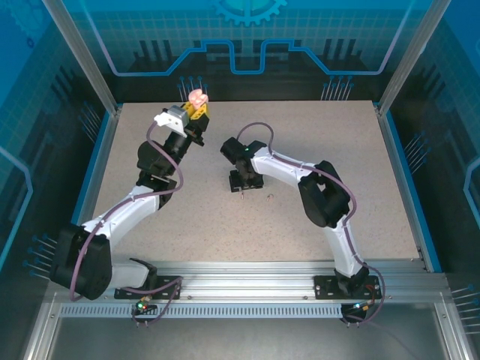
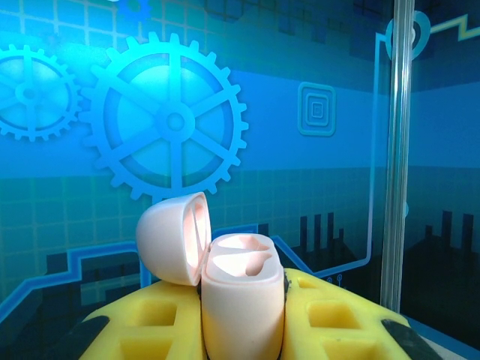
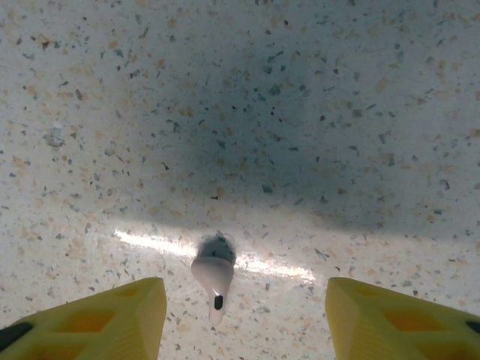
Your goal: Insert wireless bluetooth earbuds into charging case
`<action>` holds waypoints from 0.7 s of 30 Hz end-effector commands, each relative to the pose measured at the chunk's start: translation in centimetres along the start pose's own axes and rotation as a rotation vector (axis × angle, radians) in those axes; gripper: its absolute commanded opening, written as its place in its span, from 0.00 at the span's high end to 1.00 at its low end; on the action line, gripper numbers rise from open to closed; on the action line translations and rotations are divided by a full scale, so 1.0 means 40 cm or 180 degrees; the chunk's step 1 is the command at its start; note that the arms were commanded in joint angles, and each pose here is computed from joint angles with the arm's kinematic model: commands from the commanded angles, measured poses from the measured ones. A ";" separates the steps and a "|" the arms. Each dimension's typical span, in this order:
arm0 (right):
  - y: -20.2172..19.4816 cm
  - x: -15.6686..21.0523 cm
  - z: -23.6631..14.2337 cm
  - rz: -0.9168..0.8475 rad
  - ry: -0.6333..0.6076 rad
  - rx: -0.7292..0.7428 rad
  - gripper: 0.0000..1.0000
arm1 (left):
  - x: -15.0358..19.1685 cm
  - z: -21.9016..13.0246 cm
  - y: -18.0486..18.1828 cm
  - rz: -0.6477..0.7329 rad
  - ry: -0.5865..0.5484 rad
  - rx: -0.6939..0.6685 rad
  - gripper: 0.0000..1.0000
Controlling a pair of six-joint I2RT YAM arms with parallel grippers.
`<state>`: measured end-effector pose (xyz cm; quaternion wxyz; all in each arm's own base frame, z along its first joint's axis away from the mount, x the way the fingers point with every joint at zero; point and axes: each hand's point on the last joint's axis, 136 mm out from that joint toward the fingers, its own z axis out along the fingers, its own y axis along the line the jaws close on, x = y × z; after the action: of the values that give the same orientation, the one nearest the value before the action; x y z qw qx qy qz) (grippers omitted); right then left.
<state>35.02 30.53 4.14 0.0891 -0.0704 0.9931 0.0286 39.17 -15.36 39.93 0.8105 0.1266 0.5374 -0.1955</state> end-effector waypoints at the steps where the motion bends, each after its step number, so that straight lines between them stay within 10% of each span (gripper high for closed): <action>1: 0.002 0.018 0.016 0.0040 0.0119 0.0187 0.44 | -0.047 0.014 -0.006 -0.0017 -0.0173 0.0014 1.00; 21: 0.023 0.040 0.062 0.0040 0.0244 0.0419 0.55 | -0.045 0.005 -0.008 0.0011 -0.0162 0.0020 1.00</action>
<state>34.52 32.11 1.83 0.0644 -0.0643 0.9958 -0.0135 39.17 -15.36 40.00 0.8108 0.1266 0.5370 -0.1956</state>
